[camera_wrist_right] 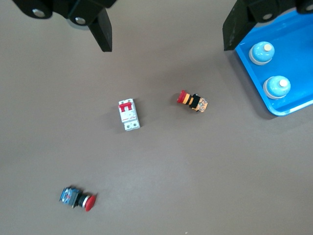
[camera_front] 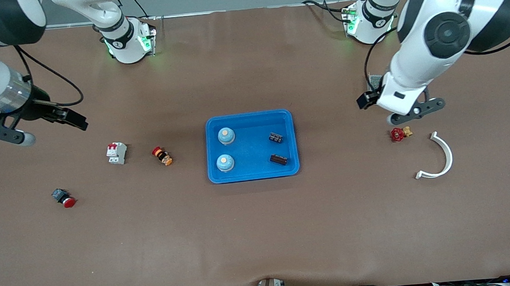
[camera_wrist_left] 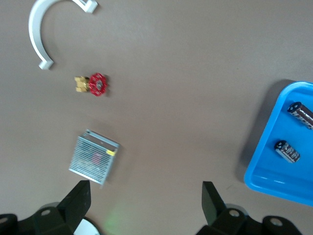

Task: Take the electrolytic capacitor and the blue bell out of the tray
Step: 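Lower the right gripper onto a bell while the left gripper lowers onto a capacitor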

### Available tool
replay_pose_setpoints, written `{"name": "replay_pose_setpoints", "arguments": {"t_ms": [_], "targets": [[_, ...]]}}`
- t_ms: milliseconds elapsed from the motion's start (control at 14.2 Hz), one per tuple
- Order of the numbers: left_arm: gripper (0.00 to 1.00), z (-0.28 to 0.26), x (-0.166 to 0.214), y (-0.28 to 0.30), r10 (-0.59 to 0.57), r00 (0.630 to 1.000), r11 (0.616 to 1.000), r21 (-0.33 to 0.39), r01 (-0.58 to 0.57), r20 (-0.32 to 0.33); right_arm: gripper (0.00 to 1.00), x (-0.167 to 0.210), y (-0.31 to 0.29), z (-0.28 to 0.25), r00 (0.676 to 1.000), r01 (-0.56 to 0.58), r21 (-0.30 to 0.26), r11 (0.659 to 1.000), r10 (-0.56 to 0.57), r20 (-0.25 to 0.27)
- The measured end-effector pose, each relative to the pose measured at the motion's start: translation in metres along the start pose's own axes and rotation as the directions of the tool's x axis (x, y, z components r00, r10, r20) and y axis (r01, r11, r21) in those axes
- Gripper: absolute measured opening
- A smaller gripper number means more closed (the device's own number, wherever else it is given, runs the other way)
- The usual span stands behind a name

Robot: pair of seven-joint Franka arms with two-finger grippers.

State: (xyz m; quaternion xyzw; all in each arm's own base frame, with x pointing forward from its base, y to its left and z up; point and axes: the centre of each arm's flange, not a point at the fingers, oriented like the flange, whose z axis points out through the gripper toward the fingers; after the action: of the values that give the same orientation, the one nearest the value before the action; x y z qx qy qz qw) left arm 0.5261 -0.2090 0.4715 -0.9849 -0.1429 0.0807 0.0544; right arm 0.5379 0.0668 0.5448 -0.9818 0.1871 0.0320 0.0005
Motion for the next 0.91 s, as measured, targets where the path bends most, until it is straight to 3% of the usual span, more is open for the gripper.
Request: {"name": "replay_pose_setpoints", "arguments": {"t_ms": [211, 352, 633, 915], "targets": [[1.00, 0.021, -0.005, 0.027, -0.067, 0.998, 0.998, -0.007, 0.067, 0.011, 1.00, -0.014, -0.028, 0.018, 0.986, -0.166, 0.003, 0.986, 0.166, -0.008], [1.00, 0.035, -0.008, 0.045, -0.117, 0.993, 0.993, -0.018, 0.118, 0.019, 1.00, -0.031, -0.055, 0.031, 0.955, -0.296, 0.008, 0.955, 0.296, -0.010], [1.00, 0.069, -0.018, 0.087, -0.233, 0.972, 0.972, -0.035, 0.234, 0.042, 1.00, -0.064, -0.110, 0.072, 0.880, -0.474, 0.046, 0.879, 0.475, -0.021], [1.00, 0.104, -0.029, 0.126, -0.335, 0.940, 0.939, -0.057, 0.339, 0.064, 1.00, -0.075, -0.154, 0.125, 0.757, -0.652, 0.092, 0.753, 0.652, 0.031]]}}
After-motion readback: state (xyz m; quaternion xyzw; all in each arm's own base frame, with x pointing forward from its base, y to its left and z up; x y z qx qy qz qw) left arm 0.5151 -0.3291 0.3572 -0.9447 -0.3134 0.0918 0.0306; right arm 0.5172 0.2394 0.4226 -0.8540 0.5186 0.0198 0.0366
